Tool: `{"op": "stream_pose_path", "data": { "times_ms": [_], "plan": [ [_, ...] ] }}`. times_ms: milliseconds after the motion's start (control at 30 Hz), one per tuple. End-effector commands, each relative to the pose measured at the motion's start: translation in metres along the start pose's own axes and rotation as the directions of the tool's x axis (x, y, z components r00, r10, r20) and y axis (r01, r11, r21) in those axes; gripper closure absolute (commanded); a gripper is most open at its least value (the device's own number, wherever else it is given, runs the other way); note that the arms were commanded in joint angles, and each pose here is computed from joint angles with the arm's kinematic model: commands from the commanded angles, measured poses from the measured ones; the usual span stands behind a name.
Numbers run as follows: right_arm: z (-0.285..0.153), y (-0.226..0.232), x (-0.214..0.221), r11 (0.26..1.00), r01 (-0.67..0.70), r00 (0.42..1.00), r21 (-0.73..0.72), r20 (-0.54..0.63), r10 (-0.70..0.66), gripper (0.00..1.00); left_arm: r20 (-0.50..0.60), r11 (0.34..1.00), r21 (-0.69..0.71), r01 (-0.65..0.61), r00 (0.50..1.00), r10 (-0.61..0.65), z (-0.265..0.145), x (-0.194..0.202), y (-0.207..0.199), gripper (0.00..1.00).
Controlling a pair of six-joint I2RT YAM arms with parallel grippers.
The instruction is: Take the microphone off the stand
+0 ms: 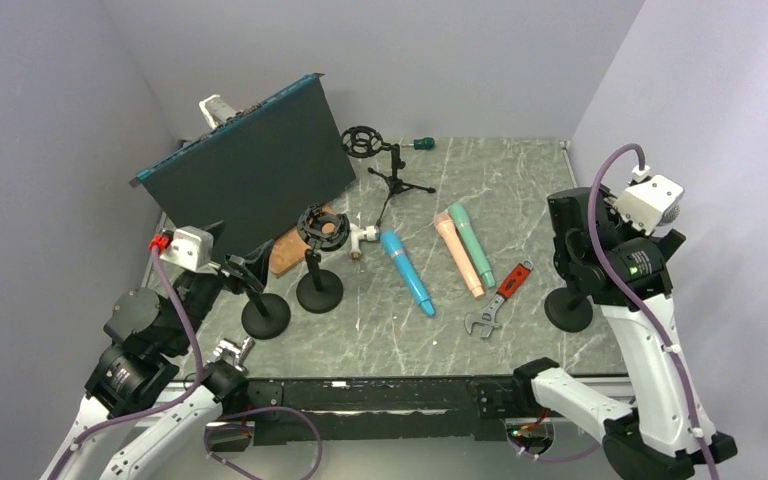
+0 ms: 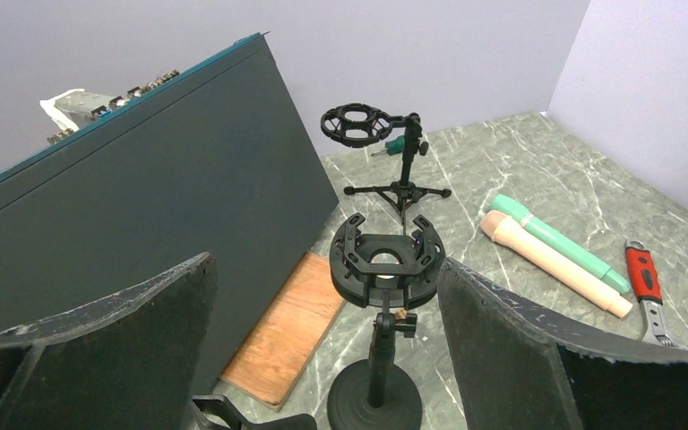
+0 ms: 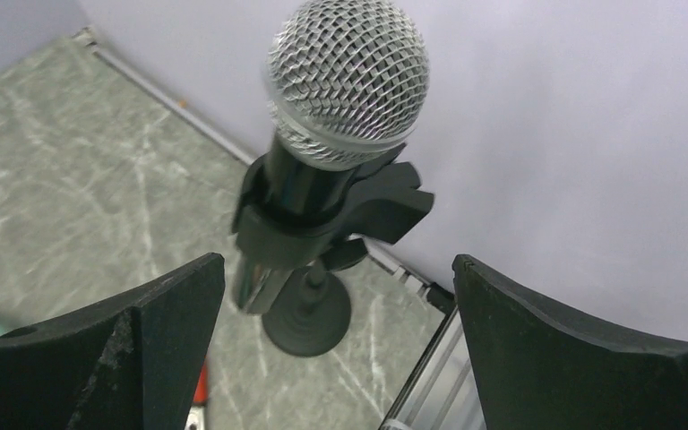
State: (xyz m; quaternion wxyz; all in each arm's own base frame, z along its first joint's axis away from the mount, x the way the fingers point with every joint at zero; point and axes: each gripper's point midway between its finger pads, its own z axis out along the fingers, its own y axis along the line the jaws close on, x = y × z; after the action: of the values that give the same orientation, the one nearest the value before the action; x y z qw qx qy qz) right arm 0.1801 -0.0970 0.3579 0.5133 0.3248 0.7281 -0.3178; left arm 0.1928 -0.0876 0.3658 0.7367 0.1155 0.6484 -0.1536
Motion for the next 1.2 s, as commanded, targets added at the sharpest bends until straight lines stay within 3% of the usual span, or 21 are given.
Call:
{"op": "stream_pose_path", "data": {
  "times_ms": [0, 533, 933, 1167],
  "plan": [
    [0.019, -0.004, -0.016, 0.998, -0.033, 0.999, 0.047, 0.044, 0.031, 0.0, 0.025, 1.0, 0.018, 0.008, 1.0, -0.008, 0.005, -0.007, -0.005, 0.05],
    [0.064, 0.03, -0.043, 0.992, -0.111, 0.992, -0.065, 0.052, 0.114, 0.06, 0.026, 1.0, 0.011, 0.004, 1.0, -0.004, 0.005, -0.006, -0.003, 0.04],
    [0.055, 0.045, -0.059, 0.974, -0.077, 0.984, -0.214, 0.14, 0.109, 0.7, 0.007, 1.0, 0.027, 0.001, 1.0, -0.001, 0.009, -0.001, -0.007, 0.04],
    [0.038, 0.037, -0.099, 0.962, -0.086, 0.964, -0.258, 0.222, 0.146, 0.88, -0.002, 0.999, 0.032, 0.001, 1.0, -0.001, 0.011, 0.001, -0.009, 0.04]
  ]
}}
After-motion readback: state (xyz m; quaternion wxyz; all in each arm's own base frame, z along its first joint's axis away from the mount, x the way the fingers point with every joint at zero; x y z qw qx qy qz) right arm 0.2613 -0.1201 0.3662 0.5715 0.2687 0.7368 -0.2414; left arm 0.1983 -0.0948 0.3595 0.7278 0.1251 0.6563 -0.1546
